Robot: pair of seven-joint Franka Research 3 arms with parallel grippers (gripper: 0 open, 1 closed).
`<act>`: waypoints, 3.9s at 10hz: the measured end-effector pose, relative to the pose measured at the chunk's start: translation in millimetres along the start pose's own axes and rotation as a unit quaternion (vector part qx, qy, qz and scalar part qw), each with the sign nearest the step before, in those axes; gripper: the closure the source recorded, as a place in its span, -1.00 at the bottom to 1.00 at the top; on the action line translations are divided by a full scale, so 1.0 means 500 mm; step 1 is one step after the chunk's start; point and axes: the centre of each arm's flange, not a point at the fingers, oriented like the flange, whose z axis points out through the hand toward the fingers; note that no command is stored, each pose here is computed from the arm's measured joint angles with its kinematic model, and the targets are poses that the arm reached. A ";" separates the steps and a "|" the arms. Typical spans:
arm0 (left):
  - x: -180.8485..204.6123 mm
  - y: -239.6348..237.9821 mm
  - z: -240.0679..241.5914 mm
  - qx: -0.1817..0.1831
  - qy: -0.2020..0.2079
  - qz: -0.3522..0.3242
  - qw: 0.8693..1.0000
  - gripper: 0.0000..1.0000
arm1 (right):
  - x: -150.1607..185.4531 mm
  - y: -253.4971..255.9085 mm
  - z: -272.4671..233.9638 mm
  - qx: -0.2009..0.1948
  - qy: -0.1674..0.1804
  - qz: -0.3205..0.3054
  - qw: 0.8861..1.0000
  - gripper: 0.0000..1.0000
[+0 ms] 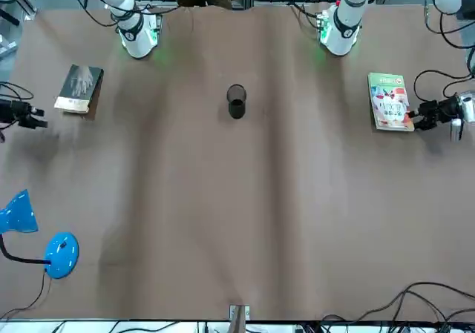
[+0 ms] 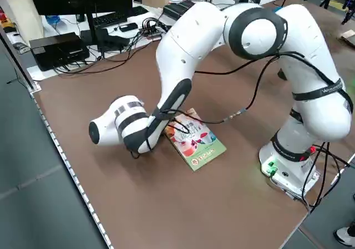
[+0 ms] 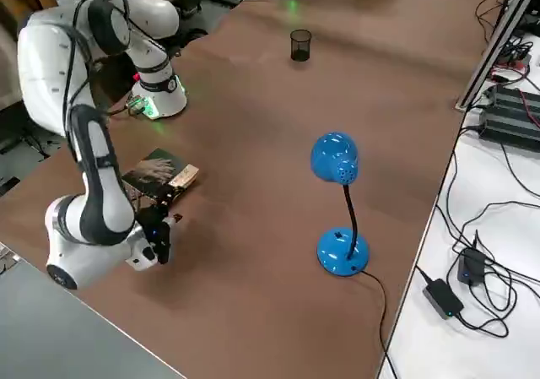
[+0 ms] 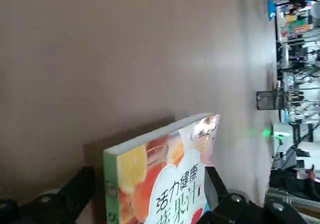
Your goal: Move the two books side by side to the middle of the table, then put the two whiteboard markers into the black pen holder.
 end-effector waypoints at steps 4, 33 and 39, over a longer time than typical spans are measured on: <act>0.001 -0.008 0.017 -0.013 0.000 0.006 1.000 -0.33 | -0.027 0.009 0.015 0.035 -0.011 -0.028 0.999 -1.00; 0.728 0.755 0.789 -0.129 0.009 -0.141 0.982 0.66 | 0.079 -0.335 -0.054 0.155 -0.140 0.011 0.978 0.70; 0.670 0.740 1.067 -0.076 -0.002 -0.123 0.990 0.66 | 0.230 -0.960 -0.071 0.019 -0.140 0.084 0.986 0.70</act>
